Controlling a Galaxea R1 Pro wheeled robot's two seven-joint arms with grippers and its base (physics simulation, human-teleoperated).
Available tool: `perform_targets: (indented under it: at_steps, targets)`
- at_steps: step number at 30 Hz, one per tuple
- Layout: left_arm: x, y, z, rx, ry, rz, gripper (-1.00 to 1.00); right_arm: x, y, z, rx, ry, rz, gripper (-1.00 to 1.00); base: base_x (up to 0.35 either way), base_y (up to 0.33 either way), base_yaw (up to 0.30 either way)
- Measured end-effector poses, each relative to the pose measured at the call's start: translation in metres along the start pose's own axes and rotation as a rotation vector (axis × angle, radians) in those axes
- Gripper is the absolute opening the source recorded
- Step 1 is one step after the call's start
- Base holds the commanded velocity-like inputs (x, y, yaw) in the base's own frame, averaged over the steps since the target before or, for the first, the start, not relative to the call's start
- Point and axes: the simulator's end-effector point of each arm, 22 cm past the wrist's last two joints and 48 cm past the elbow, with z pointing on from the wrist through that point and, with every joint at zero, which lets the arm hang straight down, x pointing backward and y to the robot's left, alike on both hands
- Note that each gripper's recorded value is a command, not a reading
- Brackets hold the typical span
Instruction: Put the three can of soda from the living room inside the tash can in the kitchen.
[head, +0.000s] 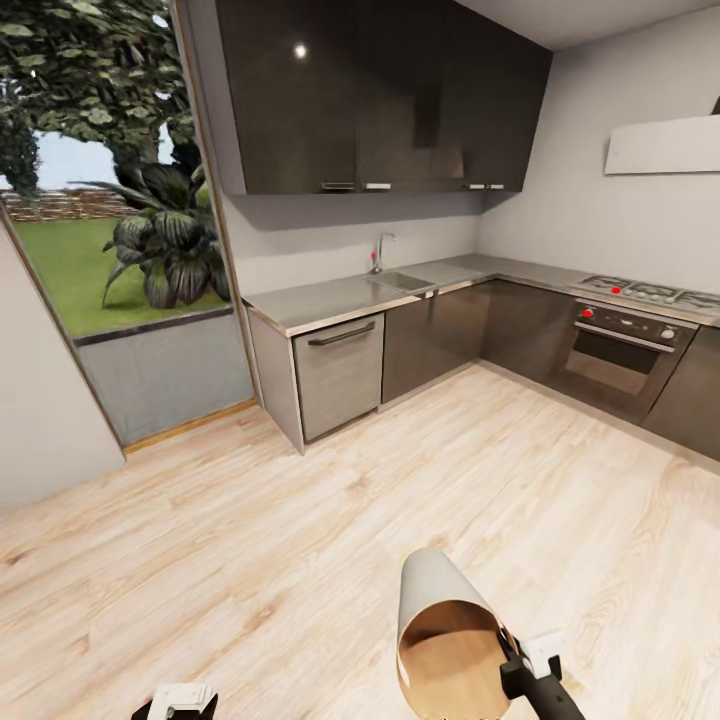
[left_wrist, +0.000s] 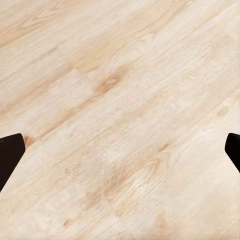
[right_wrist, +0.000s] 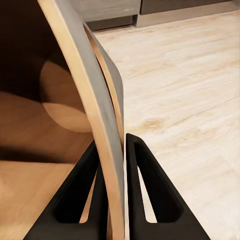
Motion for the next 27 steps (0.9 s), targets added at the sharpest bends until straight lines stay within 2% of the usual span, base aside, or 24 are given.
perform_targets:
  at_steps: [8, 13, 27]
  targets:
    - [0.0, -0.0004, 0.0, 0.001, 0.0, 0.001, 1.0, -0.0001, 0.001, 0.0003, 0.005, -0.002, 0.011, -1.0, 0.0, 0.0, 0.036]
    - [0.0002, -0.0009, 0.0, 0.002, 0.001, 0.002, 1.0, -0.0005, 0.0079, 0.0014, -0.004, -0.003, 0.013, -1.0, 0.0, 0.0, 0.214]
    - [0.0009, -0.0024, 0.0001, 0.004, 0.002, 0.005, 1.0, 0.0, 0.0088, 0.0015, -0.003, -0.002, 0.016, -1.0, 0.0, 0.0, 0.246]
